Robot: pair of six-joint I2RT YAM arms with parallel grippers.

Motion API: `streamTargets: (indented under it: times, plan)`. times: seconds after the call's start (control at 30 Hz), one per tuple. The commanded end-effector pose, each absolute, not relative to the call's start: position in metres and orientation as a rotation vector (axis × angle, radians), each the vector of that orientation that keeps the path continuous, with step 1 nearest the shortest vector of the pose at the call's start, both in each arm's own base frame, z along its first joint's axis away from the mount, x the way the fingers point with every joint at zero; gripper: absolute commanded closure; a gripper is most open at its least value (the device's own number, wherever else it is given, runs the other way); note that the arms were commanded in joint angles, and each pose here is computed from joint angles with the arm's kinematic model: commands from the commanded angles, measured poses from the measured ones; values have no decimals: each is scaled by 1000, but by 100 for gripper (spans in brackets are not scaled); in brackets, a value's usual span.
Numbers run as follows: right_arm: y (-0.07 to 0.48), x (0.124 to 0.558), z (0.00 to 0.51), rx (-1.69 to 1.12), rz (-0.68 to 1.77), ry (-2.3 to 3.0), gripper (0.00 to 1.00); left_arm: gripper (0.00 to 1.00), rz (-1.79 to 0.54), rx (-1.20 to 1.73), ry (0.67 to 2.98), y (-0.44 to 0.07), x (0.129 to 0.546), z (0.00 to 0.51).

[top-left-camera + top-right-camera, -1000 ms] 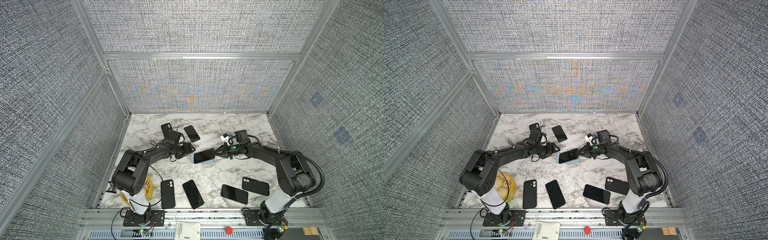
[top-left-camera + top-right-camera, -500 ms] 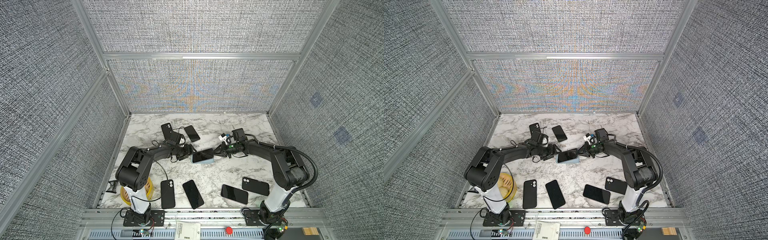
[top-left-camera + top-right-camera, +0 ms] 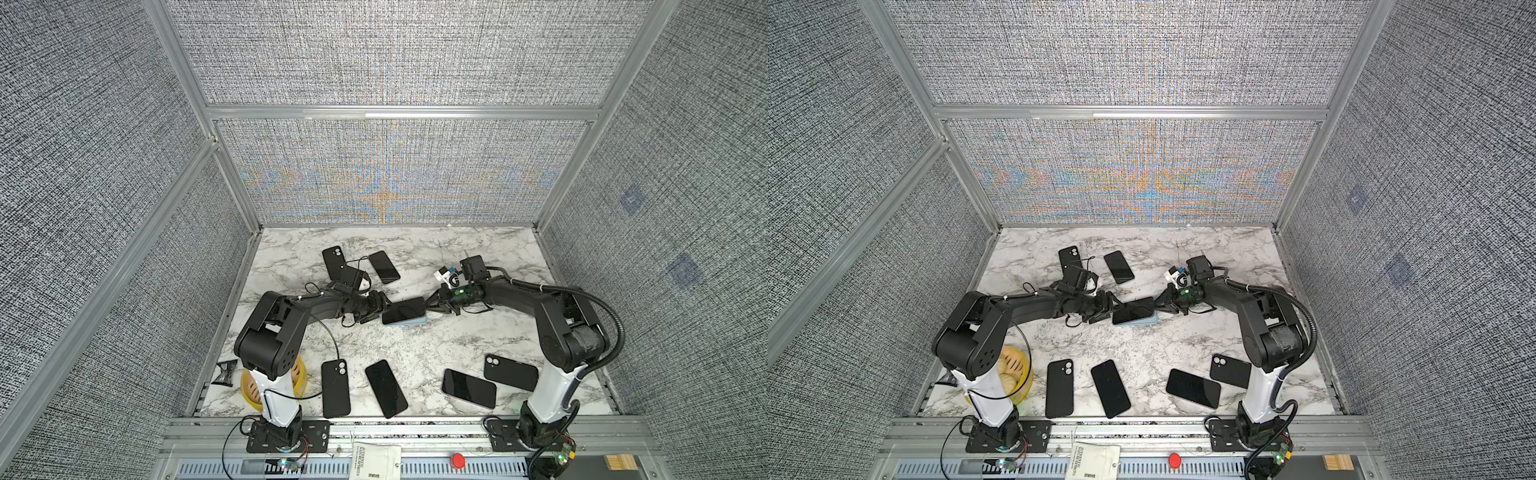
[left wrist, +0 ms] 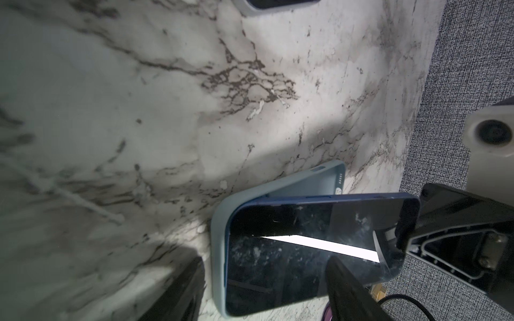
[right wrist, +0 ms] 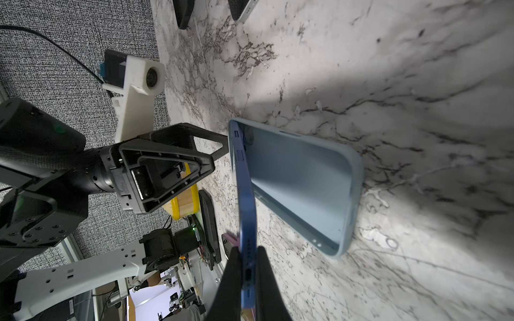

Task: Put the phone into the phone case
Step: 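Lower the phone into the case with the right gripper while the left steadies it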

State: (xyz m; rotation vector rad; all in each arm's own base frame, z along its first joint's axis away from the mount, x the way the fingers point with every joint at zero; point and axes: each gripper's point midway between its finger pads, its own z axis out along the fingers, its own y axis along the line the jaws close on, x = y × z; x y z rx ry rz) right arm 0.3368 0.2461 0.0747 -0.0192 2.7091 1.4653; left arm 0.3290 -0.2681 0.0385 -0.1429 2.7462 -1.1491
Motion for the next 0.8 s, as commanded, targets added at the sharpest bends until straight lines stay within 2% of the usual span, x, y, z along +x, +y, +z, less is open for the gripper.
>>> streamTargets:
  times: [0.0, 0.13, 0.77]
  plan:
    - [245, 332, 67, -23, 1435, 2749, 100, 31, -1185, -132, 2719, -272, 332, 43]
    - [246, 331, 59, -24, 1411, 2771, 100, 31, -1188, -132, 2719, -272, 330, 42]
    - [244, 330, 40, -79, 1246, 2875, 72, 32, -1189, -143, 2716, -269, 324, 44]
